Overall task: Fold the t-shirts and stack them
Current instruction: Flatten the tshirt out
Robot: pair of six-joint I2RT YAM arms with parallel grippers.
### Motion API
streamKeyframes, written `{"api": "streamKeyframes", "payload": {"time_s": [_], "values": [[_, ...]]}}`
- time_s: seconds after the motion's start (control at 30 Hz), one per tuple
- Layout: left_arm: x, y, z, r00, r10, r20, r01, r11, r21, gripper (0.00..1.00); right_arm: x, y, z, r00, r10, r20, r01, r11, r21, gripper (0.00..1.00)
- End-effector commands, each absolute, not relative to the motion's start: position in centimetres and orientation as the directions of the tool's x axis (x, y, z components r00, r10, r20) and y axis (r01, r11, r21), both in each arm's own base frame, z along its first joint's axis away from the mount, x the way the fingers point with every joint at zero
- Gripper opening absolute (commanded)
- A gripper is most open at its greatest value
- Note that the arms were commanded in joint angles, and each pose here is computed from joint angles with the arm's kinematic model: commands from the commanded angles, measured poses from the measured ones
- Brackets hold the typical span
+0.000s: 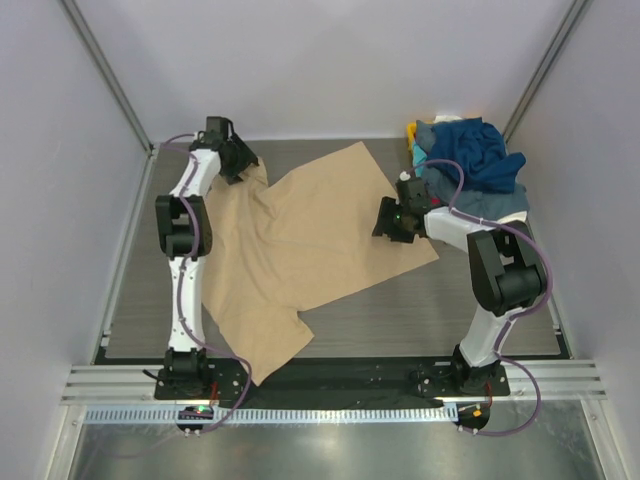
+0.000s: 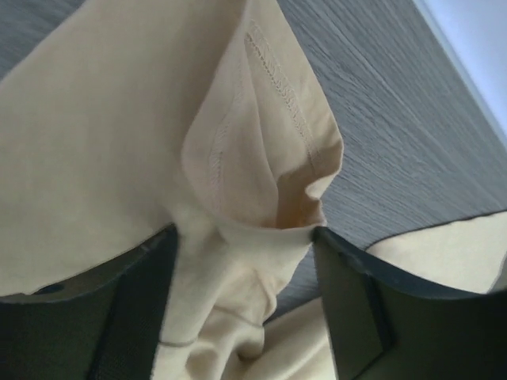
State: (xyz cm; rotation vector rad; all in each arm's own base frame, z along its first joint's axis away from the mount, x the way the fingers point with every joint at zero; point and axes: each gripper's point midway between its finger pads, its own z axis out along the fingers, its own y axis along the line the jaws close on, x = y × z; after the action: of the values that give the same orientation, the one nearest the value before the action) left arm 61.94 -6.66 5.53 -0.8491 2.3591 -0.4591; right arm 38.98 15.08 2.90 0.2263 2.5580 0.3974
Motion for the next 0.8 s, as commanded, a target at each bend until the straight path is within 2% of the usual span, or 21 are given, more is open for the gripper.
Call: {"api": "streamKeyframes", "payload": {"time_s": [0.0,0.07,0.1,0.17,0.2,0.4,0.43,0.53,0.57,0.6,0.63,0.67,0.7,0.73,0.77], "values": [[63.9,-8.5,7.5,-0.600,-0.682,-0.419,-0.420,0.714,-0.560,0.68,36.2,13.7,1.4,-0.877,0.210,-0.432,0.101,0.960,0.261,0.62],[64.7,-8.8,7.2,-0.587,-0.697,-0.412,-0.423,0.698,-0.578,0.52,36.0,13.5,1.4,-0.878,0.207,-0.431,0.102,0.962,0.254,0.62],[65.0,-9.0,7.2,-0.583,-0.703,-0.408,-0.420,0.690,-0.589,0.26,35.9,13.3,1.6,-0.877,0.204,-0.434,0.101,0.963,0.248,0.62],[65.5,-9.2,8.1,-0.559,-0.717,-0.416,-0.419,0.677,-0.605,0.03,35.6,13.2,1.6,-0.879,0.199,-0.433,0.100,0.965,0.242,0.61],[65.9,-9.2,8.7,-0.542,-0.721,-0.432,-0.410,0.676,-0.613,0.00,35.5,13.1,1.6,-0.879,0.200,-0.433,0.101,0.966,0.239,0.61],[69.2,-9.3,13.7,-0.421,-0.749,-0.511,-0.323,0.650,-0.688,0.00,35.0,12.8,1.9,-0.882,0.196,-0.430,0.102,0.968,0.231,0.61],[69.7,-9.4,13.9,-0.407,-0.753,-0.518,-0.309,0.647,-0.697,0.02,34.9,12.7,1.8,-0.881,0.199,-0.429,0.108,0.968,0.227,0.60],[71.7,-10.6,14.5,-0.403,-0.720,-0.564,-0.175,0.666,-0.725,0.68,34.7,12.6,1.6,-0.884,0.209,-0.418,0.124,0.967,0.222,0.61],[71.5,-11.1,15.0,-0.428,-0.698,-0.573,-0.137,0.677,-0.723,0.98,34.6,12.6,1.7,-0.884,0.214,-0.417,0.129,0.966,0.223,0.60],[70.7,-11.3,14.6,-0.464,-0.673,-0.576,-0.150,0.700,-0.698,1.00,34.4,12.5,1.6,-0.887,0.217,-0.408,0.135,0.966,0.222,0.60],[69.6,-11.1,17.7,-0.465,-0.629,-0.623,-0.112,0.740,-0.664,1.00,34.4,12.5,1.7,-0.885,0.223,-0.408,0.140,0.964,0.225,0.60],[68.5,-10.9,18.5,-0.481,-0.609,-0.632,-0.114,0.757,-0.643,1.00,34.3,12.6,1.9,-0.882,0.236,-0.408,0.150,0.961,0.230,0.60],[66.2,-10.1,14.2,-0.550,-0.595,-0.586,-0.214,0.779,-0.590,1.00,34.2,12.6,2.2,-0.880,0.241,-0.410,0.154,0.960,0.233,0.60],[63.9,-9.4,20.9,-0.491,-0.595,-0.636,-0.189,0.786,-0.588,1.00,34.1,12.8,2.5,-0.879,0.239,-0.412,0.151,0.960,0.234,0.60],[62.1,-8.9,21.1,-0.498,-0.589,-0.636,-0.217,0.795,-0.566,1.00,34.2,13.0,3.3,-0.871,0.242,-0.427,0.145,0.958,0.245,0.60]]}}
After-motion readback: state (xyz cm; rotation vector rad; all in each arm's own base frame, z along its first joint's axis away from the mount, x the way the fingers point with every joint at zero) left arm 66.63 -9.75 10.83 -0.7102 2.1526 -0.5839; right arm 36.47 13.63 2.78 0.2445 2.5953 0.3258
